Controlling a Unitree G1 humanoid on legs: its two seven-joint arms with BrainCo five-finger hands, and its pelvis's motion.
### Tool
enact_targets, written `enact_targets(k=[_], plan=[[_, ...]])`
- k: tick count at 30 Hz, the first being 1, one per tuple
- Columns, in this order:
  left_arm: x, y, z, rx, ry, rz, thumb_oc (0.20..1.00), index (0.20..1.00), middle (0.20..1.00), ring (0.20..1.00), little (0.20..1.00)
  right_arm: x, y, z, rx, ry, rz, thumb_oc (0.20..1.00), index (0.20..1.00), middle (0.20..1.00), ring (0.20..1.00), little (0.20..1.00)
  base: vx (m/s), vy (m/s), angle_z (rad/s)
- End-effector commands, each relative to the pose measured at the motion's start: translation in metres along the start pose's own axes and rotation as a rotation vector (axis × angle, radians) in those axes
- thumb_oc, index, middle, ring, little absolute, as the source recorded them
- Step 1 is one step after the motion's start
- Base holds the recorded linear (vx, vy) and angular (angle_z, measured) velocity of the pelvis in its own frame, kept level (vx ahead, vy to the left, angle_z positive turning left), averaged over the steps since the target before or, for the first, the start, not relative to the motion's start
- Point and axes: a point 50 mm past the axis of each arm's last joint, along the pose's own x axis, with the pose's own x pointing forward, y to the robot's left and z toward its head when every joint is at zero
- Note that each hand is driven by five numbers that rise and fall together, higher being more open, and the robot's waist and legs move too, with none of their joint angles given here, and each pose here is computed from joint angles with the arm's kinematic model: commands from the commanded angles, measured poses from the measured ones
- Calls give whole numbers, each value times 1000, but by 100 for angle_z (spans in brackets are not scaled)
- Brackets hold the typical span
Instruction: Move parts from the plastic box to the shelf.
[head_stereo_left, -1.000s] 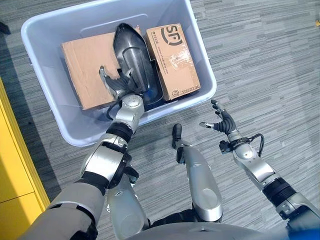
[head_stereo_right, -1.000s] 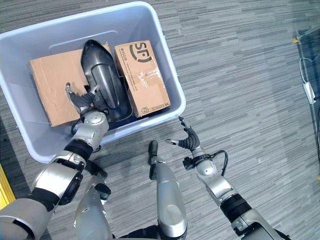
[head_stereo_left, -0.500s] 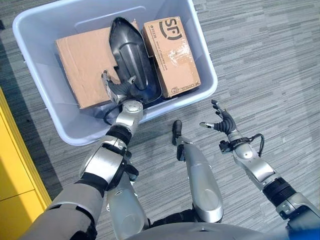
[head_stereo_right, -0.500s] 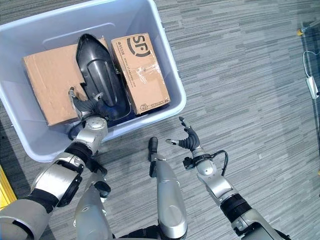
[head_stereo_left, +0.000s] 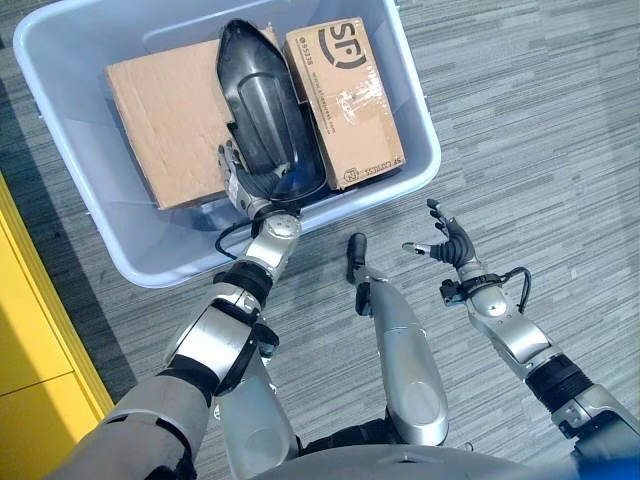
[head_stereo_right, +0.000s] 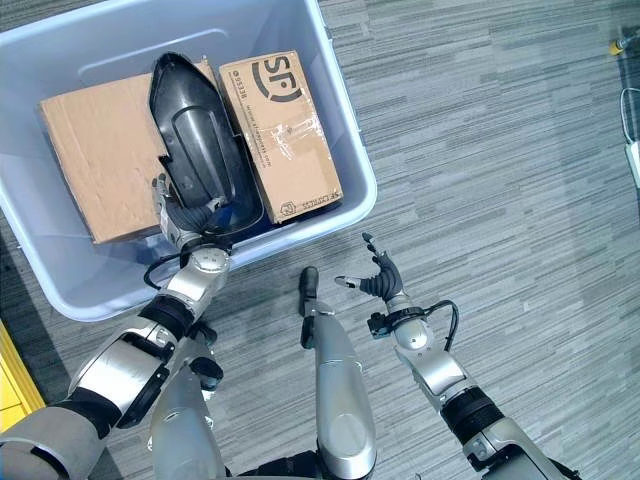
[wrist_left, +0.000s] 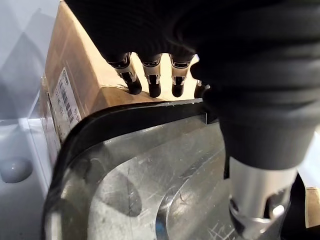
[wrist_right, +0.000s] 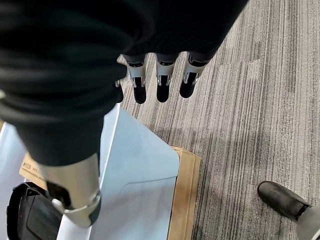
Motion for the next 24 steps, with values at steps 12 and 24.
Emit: enact_targets(k=[12, 24], plan=[[13, -4, 11, 34, 30, -63, 1000, 1000, 1000, 1000, 1000, 4, 0, 20, 11, -90, 7, 1000, 1000, 1000, 1000, 1000, 7, -12, -1], [36, 25, -16, 106, 264, 80, 200, 200, 200, 200, 200, 8, 0, 27, 52, -98, -7, 1000, 1000, 1000, 1000, 1000, 16, -52, 0]])
